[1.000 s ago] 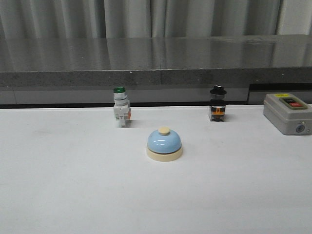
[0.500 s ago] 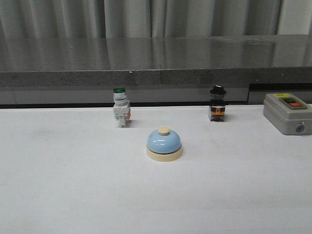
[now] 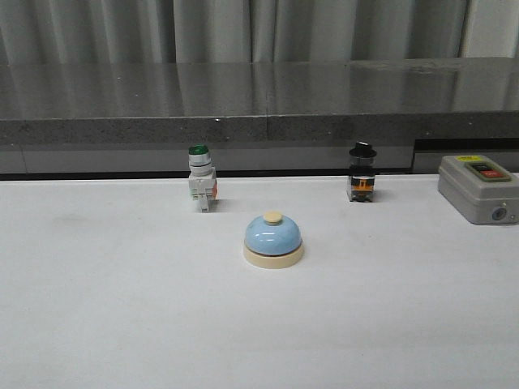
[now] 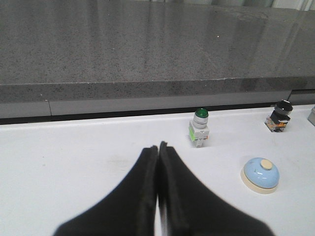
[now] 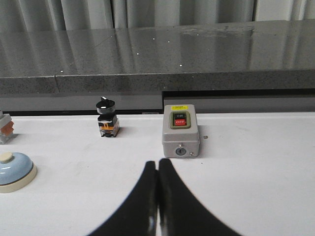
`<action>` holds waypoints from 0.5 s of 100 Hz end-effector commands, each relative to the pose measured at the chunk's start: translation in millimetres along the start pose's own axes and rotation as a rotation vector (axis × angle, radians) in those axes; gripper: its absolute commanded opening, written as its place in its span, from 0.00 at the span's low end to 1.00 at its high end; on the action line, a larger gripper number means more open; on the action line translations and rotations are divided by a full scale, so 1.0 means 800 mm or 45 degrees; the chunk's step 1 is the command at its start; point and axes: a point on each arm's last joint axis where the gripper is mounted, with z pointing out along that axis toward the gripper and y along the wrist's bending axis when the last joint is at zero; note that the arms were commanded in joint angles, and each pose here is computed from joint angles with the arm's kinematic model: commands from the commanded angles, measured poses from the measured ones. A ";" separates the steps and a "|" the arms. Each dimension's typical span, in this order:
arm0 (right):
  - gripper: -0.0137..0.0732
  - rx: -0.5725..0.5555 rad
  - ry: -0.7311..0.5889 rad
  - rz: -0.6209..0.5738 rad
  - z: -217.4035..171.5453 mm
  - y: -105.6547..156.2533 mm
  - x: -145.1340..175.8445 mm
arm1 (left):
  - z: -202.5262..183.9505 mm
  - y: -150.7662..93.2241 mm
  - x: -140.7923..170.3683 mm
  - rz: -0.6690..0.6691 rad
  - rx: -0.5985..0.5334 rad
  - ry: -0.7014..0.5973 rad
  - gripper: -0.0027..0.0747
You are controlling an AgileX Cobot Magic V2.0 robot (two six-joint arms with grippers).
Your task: Place and press bell with both arms
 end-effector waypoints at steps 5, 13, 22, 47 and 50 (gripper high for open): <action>0.09 0.004 -0.147 -0.015 -0.003 0.000 -0.017 | -0.004 -0.001 -0.019 -0.014 0.002 -0.124 0.01; 0.09 0.004 -0.147 -0.015 -0.003 0.000 -0.017 | -0.004 -0.001 -0.019 -0.014 0.002 -0.124 0.01; 0.09 0.004 -0.147 -0.015 -0.003 0.000 -0.017 | -0.004 0.000 -0.023 0.055 -0.023 -0.175 0.01; 0.09 0.004 -0.147 -0.015 -0.003 0.000 -0.017 | -0.011 0.005 -0.017 0.179 -0.063 -0.355 0.01; 0.09 0.004 -0.147 -0.015 -0.003 0.000 -0.017 | -0.012 0.006 -0.011 0.184 -0.065 -0.374 0.01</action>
